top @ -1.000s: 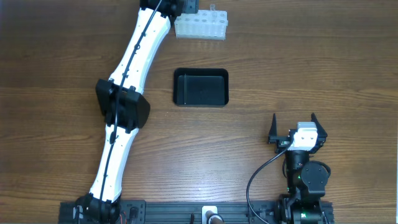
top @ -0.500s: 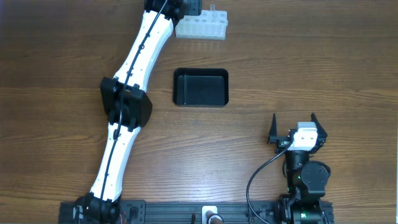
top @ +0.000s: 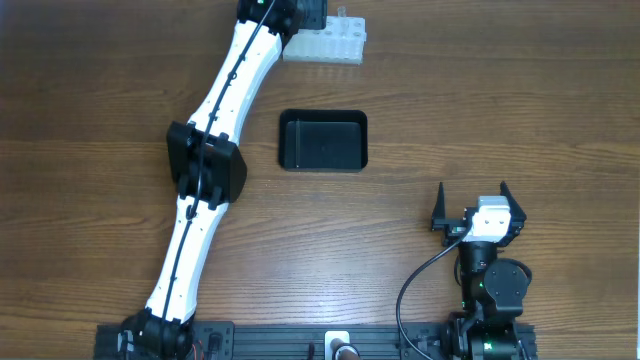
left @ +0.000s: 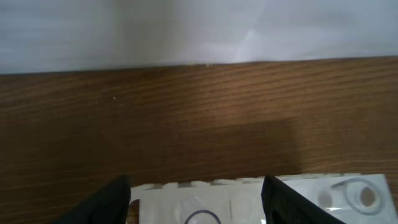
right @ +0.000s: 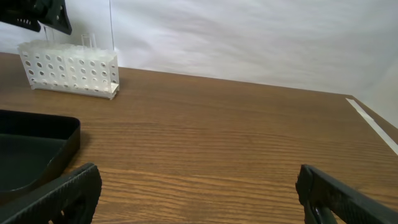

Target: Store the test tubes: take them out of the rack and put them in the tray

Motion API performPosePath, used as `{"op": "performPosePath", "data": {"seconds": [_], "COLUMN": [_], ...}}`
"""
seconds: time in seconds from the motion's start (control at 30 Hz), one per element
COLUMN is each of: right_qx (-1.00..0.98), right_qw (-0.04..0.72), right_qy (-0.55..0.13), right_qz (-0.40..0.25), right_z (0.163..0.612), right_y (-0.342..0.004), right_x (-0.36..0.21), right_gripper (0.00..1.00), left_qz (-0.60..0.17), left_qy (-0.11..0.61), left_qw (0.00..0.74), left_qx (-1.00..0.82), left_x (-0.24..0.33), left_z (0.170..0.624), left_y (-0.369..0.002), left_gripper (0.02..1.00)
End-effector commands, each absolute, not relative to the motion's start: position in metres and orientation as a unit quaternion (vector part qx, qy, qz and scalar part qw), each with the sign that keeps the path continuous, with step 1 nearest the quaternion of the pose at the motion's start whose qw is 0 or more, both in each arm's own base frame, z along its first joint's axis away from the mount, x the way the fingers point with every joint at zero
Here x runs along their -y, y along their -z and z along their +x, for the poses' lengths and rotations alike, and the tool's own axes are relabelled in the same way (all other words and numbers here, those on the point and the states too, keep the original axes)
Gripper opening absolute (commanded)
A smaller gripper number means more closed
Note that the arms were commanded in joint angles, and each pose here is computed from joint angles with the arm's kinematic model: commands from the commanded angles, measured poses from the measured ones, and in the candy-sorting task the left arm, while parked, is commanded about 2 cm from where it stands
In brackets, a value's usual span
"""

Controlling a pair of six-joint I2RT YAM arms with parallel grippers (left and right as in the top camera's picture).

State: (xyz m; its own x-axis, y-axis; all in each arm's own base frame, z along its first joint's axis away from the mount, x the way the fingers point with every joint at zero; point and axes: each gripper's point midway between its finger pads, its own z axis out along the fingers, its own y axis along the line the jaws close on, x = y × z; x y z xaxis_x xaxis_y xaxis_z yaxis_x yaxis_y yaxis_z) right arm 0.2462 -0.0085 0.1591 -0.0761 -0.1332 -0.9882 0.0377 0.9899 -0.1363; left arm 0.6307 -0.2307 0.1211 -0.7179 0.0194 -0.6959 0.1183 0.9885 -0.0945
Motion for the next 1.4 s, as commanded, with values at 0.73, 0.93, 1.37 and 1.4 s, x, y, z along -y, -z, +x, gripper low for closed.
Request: {"op": "performPosePath", "data": {"seconds": [0.73,0.93,1.37,1.4], "right_qx": [-0.731,-0.731,-0.731,-0.731], "right_qw": [0.679,0.679,0.679,0.679], "right_qy": [0.055,0.056,0.055,0.056], "right_qz": [-0.036,-0.036,-0.036,-0.036], "right_z": [0.2461,0.2461,0.2461,0.2461], "right_y": [-0.1575,-0.1575,-0.1575,-0.1575], "right_x": [0.0055,0.0055,0.0055,0.0055], "right_gripper": [0.991,0.991,0.993,0.991], "left_qz": [0.044,0.044,0.044,0.044], "left_qy": [0.068,0.068,0.068,0.068], "left_qw": [0.37,0.37,0.369,0.369], "left_qx": [-0.926,-0.926,-0.926,-0.926], "left_x": [0.2305,0.2305,0.2304,0.2304], "left_z": [0.6335,0.6335,0.6334,0.6334], "left_y": [-0.1105,-0.1105,-0.1104,-0.1104], "left_gripper": [0.272,0.187,0.115,0.112]}}
